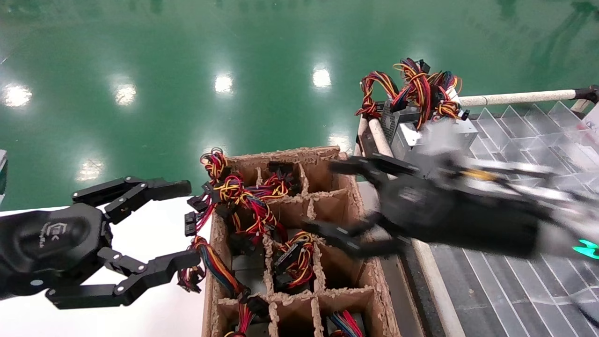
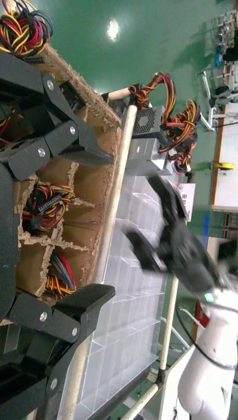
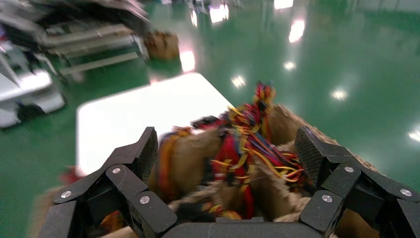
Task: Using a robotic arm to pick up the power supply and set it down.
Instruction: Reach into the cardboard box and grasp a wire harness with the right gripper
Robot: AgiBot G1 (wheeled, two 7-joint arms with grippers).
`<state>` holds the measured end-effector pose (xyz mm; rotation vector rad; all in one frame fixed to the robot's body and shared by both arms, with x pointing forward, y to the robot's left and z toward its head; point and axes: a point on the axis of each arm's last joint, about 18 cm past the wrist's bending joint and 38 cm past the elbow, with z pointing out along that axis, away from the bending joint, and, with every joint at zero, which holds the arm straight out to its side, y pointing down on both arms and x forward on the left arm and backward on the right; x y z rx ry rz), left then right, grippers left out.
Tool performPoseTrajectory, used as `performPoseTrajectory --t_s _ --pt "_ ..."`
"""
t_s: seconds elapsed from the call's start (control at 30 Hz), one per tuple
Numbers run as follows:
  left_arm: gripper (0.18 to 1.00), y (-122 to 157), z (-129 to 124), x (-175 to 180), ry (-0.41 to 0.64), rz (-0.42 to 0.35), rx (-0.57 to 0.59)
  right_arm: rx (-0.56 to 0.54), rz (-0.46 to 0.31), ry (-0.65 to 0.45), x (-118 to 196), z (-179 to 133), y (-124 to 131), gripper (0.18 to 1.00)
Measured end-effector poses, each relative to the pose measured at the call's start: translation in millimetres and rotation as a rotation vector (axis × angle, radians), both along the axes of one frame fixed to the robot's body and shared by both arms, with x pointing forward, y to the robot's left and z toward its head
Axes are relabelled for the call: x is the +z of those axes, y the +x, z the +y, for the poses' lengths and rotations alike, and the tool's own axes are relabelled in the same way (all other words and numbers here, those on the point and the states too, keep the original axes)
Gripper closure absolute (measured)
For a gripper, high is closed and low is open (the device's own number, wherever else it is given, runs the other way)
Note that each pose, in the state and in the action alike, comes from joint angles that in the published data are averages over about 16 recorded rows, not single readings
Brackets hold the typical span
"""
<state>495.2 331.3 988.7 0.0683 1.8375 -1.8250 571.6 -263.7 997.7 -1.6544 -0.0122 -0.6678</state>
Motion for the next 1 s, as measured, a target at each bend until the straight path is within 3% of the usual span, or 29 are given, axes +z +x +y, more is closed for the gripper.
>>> performPoseTrajectory --t_s 0.37,0.8,1.0 --pt "0.451 0.0 0.0 0.0 0.0 0.0 0.0 -0.057 0.051 -0.114 -0.9 69.3 72.0 0.183" --pt "0.733 0.0 0.0 0.0 0.0 0.0 0.0 -0.054 0.09 -0.185 -7.4 89.7 96.0 0.265" --pt "0.849 0.0 0.0 0.0 0.0 0.0 0.0 -0.067 0.096 -0.209 -8.5 89.6 101.3 0.358"
